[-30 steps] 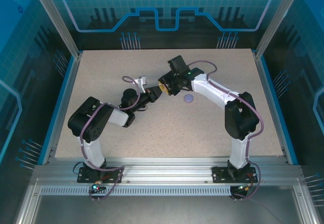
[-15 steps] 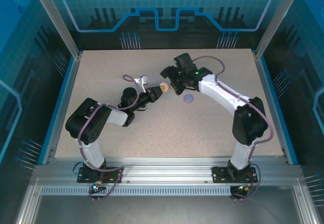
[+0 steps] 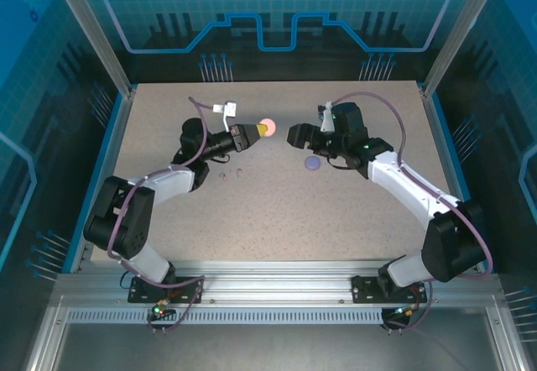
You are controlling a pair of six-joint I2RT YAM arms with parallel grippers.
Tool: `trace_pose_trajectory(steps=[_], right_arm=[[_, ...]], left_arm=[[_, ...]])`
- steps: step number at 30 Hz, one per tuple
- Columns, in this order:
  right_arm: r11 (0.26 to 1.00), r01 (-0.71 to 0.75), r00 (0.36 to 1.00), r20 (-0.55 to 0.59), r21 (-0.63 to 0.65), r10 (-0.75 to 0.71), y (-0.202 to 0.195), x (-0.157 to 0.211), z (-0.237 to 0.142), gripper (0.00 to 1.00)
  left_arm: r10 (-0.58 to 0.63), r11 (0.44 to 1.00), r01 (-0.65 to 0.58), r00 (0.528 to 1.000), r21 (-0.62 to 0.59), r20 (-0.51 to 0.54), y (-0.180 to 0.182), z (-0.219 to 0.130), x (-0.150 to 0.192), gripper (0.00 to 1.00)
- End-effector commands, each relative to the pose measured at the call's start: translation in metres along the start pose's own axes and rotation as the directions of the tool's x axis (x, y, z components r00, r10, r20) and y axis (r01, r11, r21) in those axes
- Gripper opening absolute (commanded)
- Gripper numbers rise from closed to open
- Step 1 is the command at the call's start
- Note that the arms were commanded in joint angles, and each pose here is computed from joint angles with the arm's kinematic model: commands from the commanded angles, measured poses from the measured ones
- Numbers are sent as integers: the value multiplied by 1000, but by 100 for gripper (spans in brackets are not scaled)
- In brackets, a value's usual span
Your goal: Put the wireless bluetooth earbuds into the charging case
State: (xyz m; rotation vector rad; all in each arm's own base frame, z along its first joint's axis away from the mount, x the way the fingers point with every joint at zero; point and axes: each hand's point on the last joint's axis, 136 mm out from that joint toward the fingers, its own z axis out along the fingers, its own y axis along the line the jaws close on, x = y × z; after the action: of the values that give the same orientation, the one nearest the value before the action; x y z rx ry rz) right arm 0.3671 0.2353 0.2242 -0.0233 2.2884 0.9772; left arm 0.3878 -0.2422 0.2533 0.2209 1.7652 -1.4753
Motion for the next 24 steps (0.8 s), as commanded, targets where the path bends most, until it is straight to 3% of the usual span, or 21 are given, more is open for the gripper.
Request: trace_pose_trajectory(steps=[1, 15, 24], right_arm=[[955, 245, 970, 53, -169, -239, 37, -8, -12, 81], [927, 290, 956, 29, -239, -292, 62, -3, 7, 80], [967, 212, 976, -12, -138, -216, 21, -1, 26, 76]], left_arm=[[42, 997, -35, 994, 72, -99, -26, -3, 5, 0], [52, 997, -44, 991, 63, -126, -33, -9, 10, 0], [70, 996, -62, 990, 72, -121, -41, -14, 10, 0]])
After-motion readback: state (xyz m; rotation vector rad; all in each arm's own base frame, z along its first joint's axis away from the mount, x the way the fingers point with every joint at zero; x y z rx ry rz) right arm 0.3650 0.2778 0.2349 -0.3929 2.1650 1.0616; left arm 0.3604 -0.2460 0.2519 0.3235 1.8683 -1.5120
